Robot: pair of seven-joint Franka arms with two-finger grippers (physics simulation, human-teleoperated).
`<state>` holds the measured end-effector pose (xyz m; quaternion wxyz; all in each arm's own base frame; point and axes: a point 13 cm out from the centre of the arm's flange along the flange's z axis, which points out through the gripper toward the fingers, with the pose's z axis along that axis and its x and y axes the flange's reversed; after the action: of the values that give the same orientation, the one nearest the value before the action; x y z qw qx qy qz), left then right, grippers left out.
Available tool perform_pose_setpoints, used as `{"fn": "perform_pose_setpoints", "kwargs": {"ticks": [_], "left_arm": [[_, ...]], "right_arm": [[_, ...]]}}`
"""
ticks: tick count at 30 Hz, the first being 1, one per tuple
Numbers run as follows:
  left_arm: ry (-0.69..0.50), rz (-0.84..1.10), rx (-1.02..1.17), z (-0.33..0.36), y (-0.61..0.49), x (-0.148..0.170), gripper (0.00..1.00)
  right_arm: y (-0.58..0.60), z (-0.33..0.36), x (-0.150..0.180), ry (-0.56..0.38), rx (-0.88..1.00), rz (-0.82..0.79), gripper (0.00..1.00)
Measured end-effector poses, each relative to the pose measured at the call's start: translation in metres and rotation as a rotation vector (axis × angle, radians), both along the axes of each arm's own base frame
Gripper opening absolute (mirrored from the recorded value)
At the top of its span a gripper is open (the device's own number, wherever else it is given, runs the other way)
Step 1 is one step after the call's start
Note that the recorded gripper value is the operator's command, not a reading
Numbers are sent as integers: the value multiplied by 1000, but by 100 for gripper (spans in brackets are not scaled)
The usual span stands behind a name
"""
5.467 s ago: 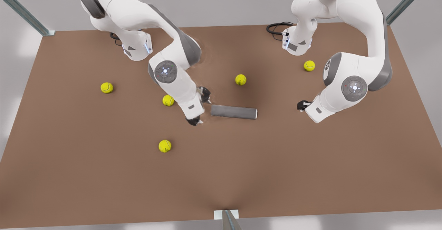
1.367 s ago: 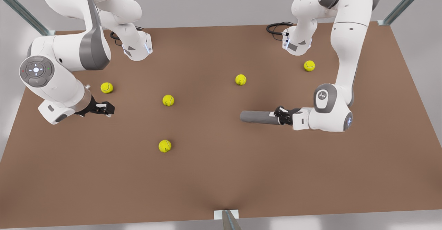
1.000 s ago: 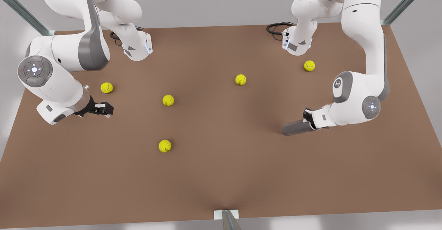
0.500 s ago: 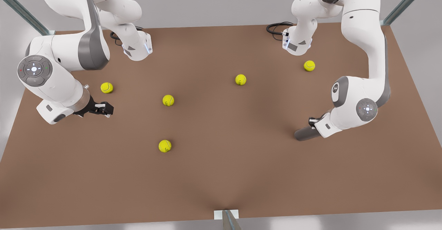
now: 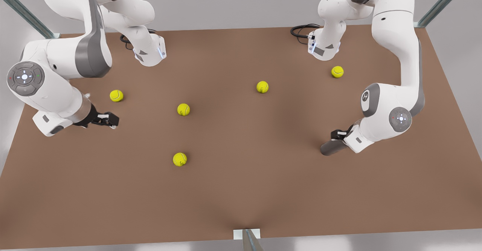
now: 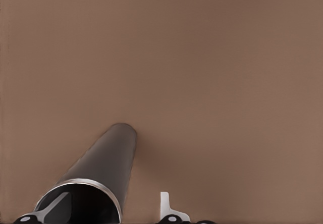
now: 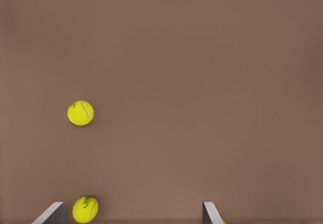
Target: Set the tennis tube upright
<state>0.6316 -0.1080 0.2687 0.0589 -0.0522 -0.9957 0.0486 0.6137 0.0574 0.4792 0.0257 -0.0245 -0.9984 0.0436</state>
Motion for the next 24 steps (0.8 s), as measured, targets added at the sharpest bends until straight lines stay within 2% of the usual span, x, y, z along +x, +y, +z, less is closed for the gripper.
{"fn": "perform_pose_setpoints", "kwargs": {"ticks": [10,16,24], "left_arm": [[-1,37,35,34,-7,-13,100],[-18,79,47,103,11,-14,100],[-29,90,127,194,37,-61,100]], "right_arm": [[5,2,0,-3,18,2,100],[4,4,1,-8,30,-3,100],[7,4,1,-6,40,-1,100]]}}
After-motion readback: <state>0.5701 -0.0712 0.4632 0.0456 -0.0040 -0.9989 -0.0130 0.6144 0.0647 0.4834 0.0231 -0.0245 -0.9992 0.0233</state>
